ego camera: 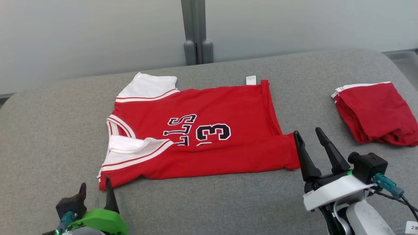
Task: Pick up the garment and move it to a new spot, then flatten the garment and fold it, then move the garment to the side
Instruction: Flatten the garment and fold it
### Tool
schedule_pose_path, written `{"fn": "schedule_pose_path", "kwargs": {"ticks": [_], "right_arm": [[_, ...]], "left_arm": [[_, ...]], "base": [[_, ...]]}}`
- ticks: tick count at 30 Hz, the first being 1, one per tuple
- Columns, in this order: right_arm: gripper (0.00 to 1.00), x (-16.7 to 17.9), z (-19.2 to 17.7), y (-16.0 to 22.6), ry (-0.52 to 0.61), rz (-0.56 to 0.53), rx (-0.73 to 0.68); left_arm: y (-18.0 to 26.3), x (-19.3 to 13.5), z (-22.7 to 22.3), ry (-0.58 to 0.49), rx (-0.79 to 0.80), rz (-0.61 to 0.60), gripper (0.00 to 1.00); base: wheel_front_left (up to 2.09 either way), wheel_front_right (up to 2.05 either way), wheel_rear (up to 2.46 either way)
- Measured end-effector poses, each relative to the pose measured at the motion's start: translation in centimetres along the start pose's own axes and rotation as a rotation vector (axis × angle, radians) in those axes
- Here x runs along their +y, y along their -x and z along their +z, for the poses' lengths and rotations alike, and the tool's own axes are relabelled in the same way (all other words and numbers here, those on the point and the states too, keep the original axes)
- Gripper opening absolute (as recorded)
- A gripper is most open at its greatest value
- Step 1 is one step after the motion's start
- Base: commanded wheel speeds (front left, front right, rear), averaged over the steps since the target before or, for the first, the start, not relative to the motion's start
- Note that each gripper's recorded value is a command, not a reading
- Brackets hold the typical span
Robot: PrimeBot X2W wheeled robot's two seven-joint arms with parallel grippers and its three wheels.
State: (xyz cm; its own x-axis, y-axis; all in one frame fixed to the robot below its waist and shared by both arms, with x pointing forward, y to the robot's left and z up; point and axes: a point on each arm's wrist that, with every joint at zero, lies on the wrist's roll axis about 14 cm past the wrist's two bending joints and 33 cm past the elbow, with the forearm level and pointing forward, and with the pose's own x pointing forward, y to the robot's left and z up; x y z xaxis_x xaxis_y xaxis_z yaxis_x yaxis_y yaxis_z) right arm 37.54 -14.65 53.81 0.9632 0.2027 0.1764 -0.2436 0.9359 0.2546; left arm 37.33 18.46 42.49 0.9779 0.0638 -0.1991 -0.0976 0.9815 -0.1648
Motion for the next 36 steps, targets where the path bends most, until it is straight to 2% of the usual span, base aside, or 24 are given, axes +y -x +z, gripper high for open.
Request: {"fn": "schedule_pose_path", "kwargs": {"ticks": [13, 21, 22, 23, 24, 36], "right_arm": [[1.0, -0.4, -1.4, -1.9, -0.005, 0.021, 0.042], [1.0, -0.7, -1.6, -2.4, -0.003, 0.022, 0.048], [1.0, -0.8, -1.7, -2.5, -0.002, 0.021, 0.049], [1.0, -0.9, -1.8, -2.4, -0.001, 0.018, 0.053], [1.0, -1.1, -1.9, -2.4, 0.0, 0.013, 0.058], [1.0, -5.3, -7.9, -1.0, 0.022, -0.117, 0.292]], "left_arm": [[-3.7, 2.1, -4.5, -0.131, 0.248, 0.064, 1.0], [-4.4, 2.0, -5.9, -0.158, 0.322, 0.037, 1.0], [-4.4, 1.8, -6.1, -0.16, 0.335, 0.026, 0.8], [-4.5, 1.7, -6.2, -0.161, 0.341, 0.015, 0.24], [-4.6, 1.5, -6.2, -0.161, 0.339, 0.005, 0.0], [-4.8, 0.5, -2.5, -0.115, 0.171, -0.016, 0.0]], "base": [[0.0, 0.0, 0.0], [0.0, 0.0, 0.0], [0.0, 0.0, 0.0], [0.0, 0.0, 0.0], [0.0, 0.0, 0.0], [0.0, 0.0, 0.0]]}}
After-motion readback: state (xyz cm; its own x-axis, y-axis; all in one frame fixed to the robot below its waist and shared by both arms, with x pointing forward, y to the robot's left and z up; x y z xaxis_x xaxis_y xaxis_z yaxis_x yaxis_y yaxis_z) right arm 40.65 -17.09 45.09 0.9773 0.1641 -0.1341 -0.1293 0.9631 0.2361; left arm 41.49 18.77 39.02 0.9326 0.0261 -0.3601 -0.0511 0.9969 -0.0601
